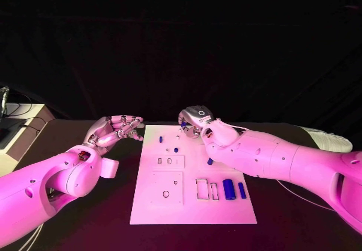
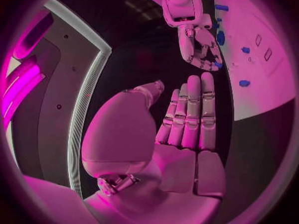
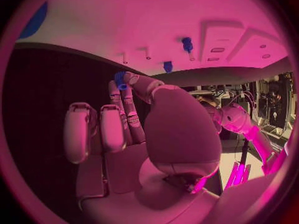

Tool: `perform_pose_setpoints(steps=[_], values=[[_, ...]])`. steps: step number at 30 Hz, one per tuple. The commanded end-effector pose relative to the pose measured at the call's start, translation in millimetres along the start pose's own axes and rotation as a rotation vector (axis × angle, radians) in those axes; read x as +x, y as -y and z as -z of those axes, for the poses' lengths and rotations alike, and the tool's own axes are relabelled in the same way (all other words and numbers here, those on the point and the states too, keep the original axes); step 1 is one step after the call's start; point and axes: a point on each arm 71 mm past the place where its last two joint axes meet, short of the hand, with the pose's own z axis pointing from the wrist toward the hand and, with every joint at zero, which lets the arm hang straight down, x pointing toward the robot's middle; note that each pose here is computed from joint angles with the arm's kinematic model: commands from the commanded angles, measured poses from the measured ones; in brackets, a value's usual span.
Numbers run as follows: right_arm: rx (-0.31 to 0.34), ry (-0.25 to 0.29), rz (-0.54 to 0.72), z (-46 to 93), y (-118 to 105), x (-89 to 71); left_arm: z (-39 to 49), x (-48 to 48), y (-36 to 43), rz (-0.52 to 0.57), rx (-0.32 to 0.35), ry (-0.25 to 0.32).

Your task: Assemble the parts on the task board

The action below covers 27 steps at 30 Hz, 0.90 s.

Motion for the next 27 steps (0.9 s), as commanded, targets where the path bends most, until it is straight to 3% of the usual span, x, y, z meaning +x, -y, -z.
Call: perform_pose_setpoints(steps=[1,16,27], values=[[-0.001,0.009,0.006,-0.4,-2.2,1.2,-0.7,2.6,0.9,0.011,0.008,-0.016],[-0.011,-0.057,0.010,2.2,-3.6,8.2,-0.6,1.0,0.5,0.008,0.005,-0.012],[0.000,-0.058,0.015,2.3,-0.4,8.5,-0.2,0.1,0.5,0.007,0.004,-0.010]])
